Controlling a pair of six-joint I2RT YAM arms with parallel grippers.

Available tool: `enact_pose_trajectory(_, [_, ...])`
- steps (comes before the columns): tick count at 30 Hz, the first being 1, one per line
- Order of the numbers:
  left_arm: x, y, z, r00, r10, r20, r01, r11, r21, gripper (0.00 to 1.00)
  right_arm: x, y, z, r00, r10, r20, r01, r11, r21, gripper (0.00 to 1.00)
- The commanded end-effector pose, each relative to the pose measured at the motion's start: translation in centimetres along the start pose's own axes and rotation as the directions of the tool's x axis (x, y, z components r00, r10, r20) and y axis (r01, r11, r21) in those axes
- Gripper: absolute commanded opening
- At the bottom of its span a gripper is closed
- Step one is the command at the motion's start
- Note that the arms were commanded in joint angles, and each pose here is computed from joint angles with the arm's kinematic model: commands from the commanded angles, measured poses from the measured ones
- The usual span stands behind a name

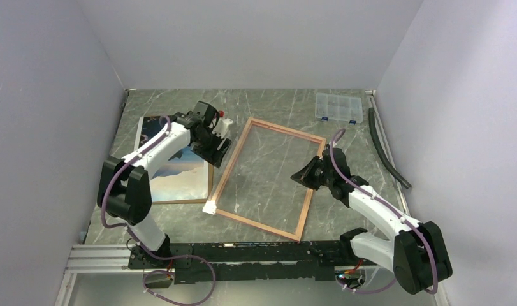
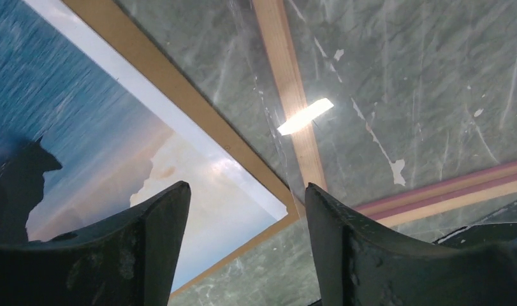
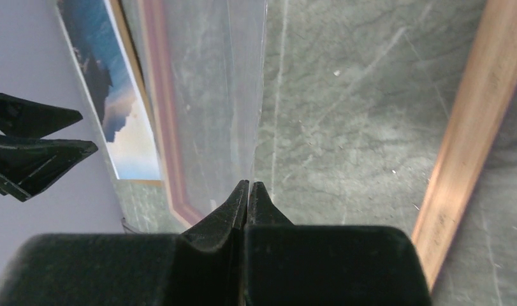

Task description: Put the photo into the frame

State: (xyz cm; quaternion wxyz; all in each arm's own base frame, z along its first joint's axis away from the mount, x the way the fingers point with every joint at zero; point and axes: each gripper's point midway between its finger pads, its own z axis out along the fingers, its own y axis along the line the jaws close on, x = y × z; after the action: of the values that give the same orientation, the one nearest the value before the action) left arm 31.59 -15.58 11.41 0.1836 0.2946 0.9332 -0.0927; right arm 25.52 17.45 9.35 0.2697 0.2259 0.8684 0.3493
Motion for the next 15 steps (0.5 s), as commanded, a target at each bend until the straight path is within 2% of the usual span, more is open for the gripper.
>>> enact_pose_trajectory(1, [-2.0, -0.5, 0.9, 0.995, 0.044, 0.094, -0.047, 0.998, 0.035, 0.69, -1.0, -0.3, -0.9, 0.999, -0.052, 0.016, 0.051, 0.996, 0.073, 0.00])
enact_pose_trajectory(6, [-1.6, -0.4, 2.5, 0.996, 0.023, 0.092, -0.027, 0.999, 0.041, 0.59, -0.9, -0.9, -1.3, 0.998, -0.038, 0.046, 0.035, 0.997, 0.070, 0.00])
enact_pose_trajectory(15, [-0.6, -0.2, 5.0, 0.998, 0.003, 0.065, -0.006, 0.999, 0.042, 0.51, -2.7, 0.3, -3.3, 0.979, -0.063, 0.193, 0.064, 0.998, 0.001, 0.00])
